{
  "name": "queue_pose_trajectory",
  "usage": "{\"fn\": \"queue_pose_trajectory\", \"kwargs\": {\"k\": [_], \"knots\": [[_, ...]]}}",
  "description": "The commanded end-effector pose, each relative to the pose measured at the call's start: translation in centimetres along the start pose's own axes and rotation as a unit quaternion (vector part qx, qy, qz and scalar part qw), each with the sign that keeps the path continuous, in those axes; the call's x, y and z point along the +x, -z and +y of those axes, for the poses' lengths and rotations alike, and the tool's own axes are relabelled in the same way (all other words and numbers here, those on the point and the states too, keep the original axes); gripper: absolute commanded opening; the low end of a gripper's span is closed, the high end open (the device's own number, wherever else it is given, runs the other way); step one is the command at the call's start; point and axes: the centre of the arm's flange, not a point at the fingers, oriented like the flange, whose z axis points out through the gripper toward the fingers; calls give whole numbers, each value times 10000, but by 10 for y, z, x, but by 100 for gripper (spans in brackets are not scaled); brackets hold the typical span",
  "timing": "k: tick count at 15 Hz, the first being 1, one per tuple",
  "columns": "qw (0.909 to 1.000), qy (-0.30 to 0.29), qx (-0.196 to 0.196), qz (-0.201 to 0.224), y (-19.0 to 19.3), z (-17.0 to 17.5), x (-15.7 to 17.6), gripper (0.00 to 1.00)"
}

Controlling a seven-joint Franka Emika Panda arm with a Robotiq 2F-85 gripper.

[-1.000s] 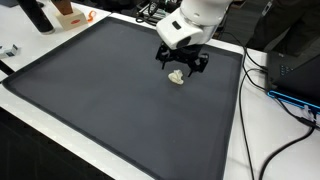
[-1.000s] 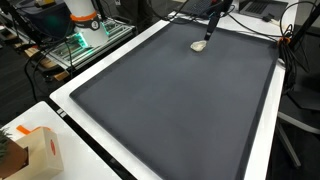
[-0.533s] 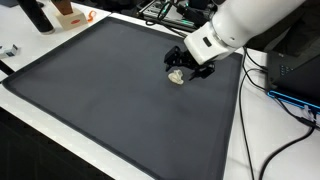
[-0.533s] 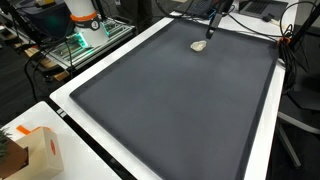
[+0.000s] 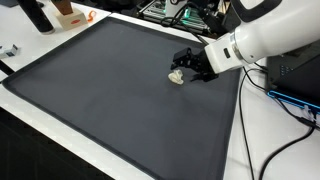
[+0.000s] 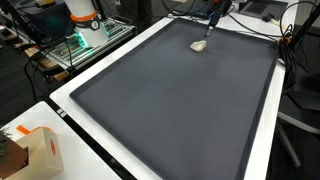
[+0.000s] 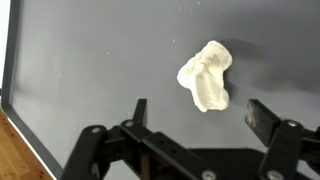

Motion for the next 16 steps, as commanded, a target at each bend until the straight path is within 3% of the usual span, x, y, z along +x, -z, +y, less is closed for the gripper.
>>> {"fn": "queue_pose_trajectory", "kwargs": {"k": [1,6,7,16], "knots": [[9991,-261,-295,-165,5,-15,10,100],[9980,-476,-358,-233,5,-25,9,100],[9993,-255,-163,-237,7,-24,8,100],[9983,-455,-344,-138,6,-27,-1,100]]}}
